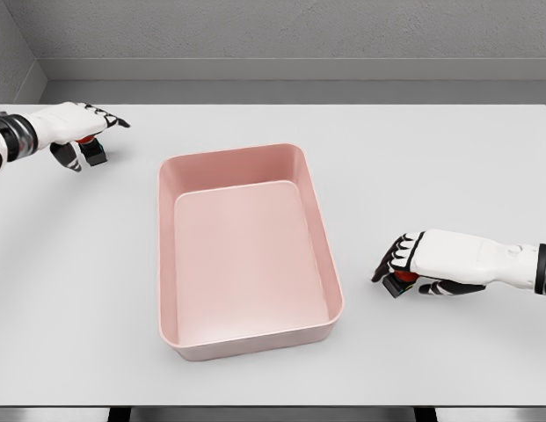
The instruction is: Put the industrial switch in the basket with both arms
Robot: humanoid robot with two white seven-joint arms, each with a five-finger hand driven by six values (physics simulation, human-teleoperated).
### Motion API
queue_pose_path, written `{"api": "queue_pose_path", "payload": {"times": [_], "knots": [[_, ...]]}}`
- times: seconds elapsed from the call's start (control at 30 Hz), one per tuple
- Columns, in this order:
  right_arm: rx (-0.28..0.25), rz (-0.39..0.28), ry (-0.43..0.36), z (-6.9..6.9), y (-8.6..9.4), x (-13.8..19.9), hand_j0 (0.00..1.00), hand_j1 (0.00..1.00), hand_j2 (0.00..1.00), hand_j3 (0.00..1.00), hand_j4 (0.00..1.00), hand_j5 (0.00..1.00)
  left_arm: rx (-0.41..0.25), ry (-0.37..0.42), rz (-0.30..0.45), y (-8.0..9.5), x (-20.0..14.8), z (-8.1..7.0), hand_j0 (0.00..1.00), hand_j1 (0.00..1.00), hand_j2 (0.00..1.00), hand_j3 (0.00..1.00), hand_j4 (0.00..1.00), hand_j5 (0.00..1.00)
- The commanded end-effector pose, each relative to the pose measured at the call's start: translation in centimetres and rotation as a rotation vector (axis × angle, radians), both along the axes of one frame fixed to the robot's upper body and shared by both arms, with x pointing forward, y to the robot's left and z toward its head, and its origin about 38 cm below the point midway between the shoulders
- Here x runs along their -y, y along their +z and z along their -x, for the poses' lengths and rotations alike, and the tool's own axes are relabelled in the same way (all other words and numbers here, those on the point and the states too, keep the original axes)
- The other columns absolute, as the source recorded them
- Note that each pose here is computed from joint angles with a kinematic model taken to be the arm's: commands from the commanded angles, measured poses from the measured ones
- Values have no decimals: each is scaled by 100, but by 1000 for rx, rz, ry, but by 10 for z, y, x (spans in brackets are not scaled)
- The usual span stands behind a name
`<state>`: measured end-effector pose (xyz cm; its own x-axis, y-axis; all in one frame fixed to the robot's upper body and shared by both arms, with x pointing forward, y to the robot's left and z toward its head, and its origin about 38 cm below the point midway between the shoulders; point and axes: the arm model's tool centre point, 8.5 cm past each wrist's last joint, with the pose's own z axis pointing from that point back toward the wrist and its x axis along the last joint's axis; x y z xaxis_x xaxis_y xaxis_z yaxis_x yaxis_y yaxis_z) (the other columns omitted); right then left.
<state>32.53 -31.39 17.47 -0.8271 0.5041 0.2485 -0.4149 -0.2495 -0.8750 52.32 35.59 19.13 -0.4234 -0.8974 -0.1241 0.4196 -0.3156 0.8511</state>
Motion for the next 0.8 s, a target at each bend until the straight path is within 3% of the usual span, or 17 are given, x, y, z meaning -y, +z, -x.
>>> {"api": "queue_pose_path", "payload": {"times": [0.0, 0.27, 0.57, 0.77], "knots": [[-1, -3, -3, 0, 1, 0, 70, 70, 70, 70, 70, 70, 4, 24, -11, -3, 0, -2, 95, 95, 95, 95, 95, 95], [2, -5, -2, -1, 2, 0, 58, 58, 58, 58, 58, 58, -6, 113, -75, -11, -2, -25, 96, 96, 96, 96, 96, 96], [4, -5, -3, -1, 2, 0, 55, 55, 55, 55, 55, 55, -16, 77, -101, -15, 3, -22, 96, 96, 96, 96, 96, 96], [36, -19, -20, -6, 13, 4, 55, 55, 55, 55, 55, 55, -13, 67, -106, -12, 2, -21, 84, 84, 84, 84, 84, 84]]}}
